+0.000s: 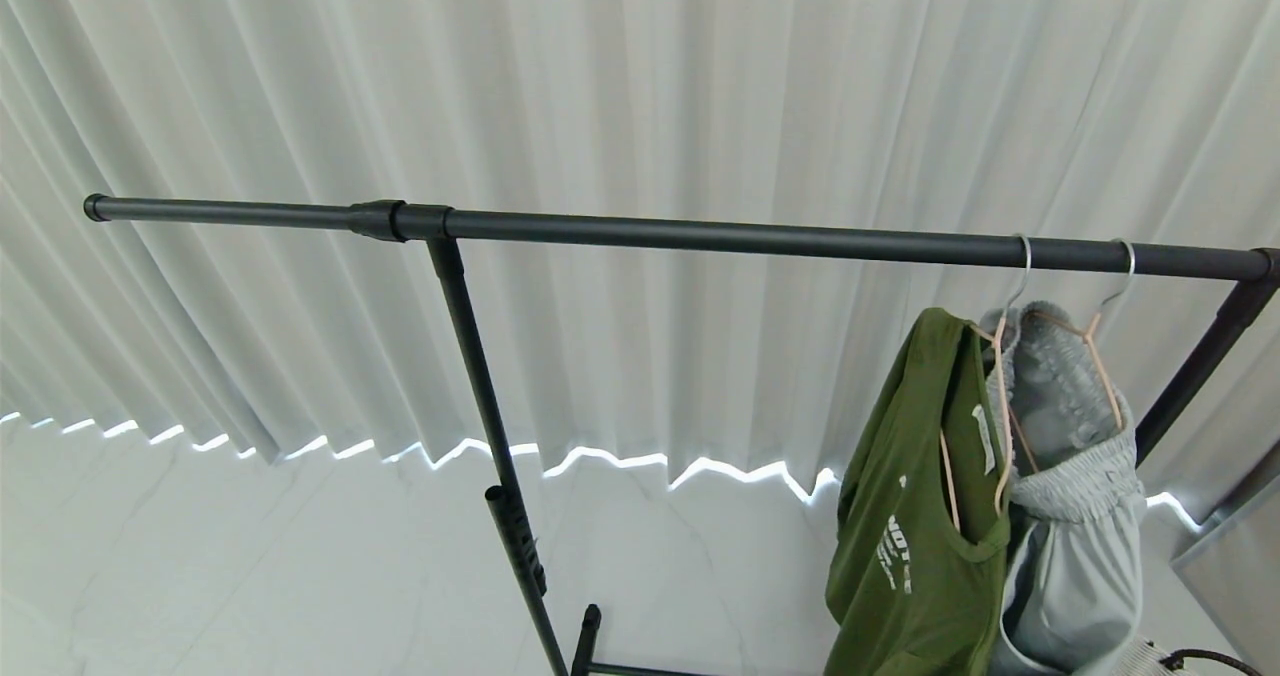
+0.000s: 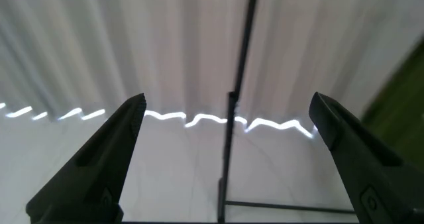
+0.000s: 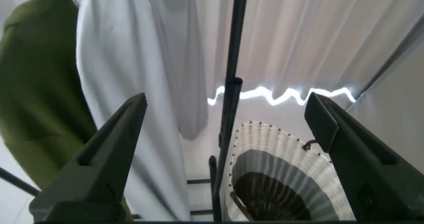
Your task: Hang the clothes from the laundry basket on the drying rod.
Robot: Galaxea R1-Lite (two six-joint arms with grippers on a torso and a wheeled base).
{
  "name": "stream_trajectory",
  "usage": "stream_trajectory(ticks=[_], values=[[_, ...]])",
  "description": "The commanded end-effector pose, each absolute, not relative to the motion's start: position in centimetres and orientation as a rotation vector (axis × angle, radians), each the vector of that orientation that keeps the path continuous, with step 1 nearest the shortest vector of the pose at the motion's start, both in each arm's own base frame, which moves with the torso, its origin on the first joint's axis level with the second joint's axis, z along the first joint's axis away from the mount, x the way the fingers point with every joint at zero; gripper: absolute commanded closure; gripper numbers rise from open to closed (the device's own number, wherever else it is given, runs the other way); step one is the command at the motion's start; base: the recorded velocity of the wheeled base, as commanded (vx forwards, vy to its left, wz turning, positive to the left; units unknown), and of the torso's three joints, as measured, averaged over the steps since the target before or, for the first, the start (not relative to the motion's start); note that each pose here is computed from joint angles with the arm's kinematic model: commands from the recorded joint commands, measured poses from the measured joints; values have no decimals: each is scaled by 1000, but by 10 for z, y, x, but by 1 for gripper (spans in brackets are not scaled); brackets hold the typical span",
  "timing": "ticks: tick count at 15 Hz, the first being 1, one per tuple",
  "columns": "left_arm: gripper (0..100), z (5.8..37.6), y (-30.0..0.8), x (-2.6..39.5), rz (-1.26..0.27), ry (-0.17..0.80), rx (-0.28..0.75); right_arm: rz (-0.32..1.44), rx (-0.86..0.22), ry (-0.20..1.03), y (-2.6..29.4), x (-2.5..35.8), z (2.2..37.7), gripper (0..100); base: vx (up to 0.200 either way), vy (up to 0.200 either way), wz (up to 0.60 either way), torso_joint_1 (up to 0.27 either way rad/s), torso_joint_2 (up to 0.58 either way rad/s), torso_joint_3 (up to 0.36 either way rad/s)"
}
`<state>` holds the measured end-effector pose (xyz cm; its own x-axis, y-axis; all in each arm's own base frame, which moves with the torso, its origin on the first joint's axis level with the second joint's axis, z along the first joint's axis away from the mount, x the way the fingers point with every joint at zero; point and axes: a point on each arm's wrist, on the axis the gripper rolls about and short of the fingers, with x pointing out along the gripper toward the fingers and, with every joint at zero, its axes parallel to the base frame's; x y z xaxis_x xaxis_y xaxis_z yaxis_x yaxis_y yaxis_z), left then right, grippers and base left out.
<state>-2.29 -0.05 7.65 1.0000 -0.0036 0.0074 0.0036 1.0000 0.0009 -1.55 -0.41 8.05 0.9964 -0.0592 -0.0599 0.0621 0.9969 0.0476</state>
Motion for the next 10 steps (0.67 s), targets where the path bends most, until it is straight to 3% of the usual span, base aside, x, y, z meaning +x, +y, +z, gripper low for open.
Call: stream_trajectory(ticks=[1, 4, 7, 10], values=[[0, 75, 0, -23, 3, 2, 3, -59, 50, 62, -4, -15, 81, 0, 0, 0, 0, 0, 0, 0], [0, 75, 0, -23, -3, 1, 52, -68, 51, 62, -4, -15, 81, 0, 0, 0, 0, 0, 0, 0], [0, 75, 0, -23, 2, 3, -6, -242, 42, 125, -2, -10, 81, 0, 0, 0, 0, 0, 0, 0], [0, 75, 0, -23, 2, 3, -6, -247, 50, 58, -1, -16, 80, 0, 0, 0, 0, 0, 0, 0]])
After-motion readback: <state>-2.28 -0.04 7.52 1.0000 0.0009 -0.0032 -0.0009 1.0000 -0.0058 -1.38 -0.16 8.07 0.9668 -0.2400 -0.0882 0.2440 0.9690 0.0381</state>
